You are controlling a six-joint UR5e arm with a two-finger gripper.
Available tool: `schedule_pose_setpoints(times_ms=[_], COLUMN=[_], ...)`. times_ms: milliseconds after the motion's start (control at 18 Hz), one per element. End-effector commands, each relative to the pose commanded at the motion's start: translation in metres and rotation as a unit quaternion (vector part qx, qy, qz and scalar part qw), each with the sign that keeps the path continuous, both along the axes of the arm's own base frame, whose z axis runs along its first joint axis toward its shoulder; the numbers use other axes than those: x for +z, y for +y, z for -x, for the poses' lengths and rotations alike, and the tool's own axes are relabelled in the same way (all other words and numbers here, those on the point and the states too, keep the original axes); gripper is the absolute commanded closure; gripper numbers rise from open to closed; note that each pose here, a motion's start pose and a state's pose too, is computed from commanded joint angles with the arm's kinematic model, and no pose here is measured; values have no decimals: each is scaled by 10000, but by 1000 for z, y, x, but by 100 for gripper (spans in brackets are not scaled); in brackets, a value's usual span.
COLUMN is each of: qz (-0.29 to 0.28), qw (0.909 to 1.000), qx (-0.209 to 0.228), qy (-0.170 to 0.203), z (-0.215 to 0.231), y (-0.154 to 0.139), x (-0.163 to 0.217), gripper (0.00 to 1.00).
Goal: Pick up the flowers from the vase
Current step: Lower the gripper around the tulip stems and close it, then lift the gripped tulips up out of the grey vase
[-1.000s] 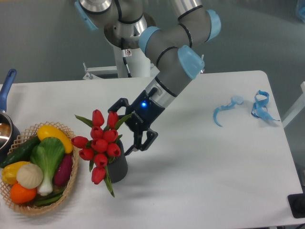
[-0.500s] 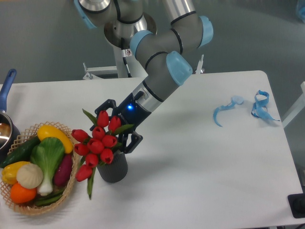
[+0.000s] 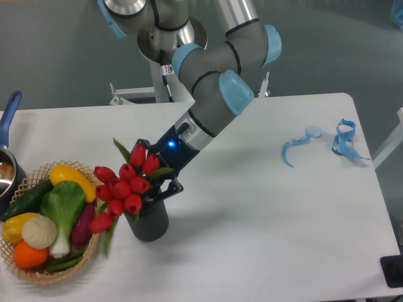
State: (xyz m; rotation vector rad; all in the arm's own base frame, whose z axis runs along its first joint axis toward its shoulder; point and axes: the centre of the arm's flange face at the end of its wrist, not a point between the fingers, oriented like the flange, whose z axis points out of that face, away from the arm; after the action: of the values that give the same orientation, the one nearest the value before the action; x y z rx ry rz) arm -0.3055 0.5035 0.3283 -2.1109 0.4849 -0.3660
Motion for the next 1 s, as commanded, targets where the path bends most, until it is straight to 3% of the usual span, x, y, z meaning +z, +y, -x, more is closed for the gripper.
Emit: schedule_pose_setpoints(times_ms=[167, 500, 1000], qz=[-71, -261, -588], qw=[9993, 9976, 9914], qx=[237, 499, 901], qy=[-281, -398, -747], z=[9, 22, 15], y=[5, 15, -5], x=[22, 76, 163], gripper=[64, 64, 64])
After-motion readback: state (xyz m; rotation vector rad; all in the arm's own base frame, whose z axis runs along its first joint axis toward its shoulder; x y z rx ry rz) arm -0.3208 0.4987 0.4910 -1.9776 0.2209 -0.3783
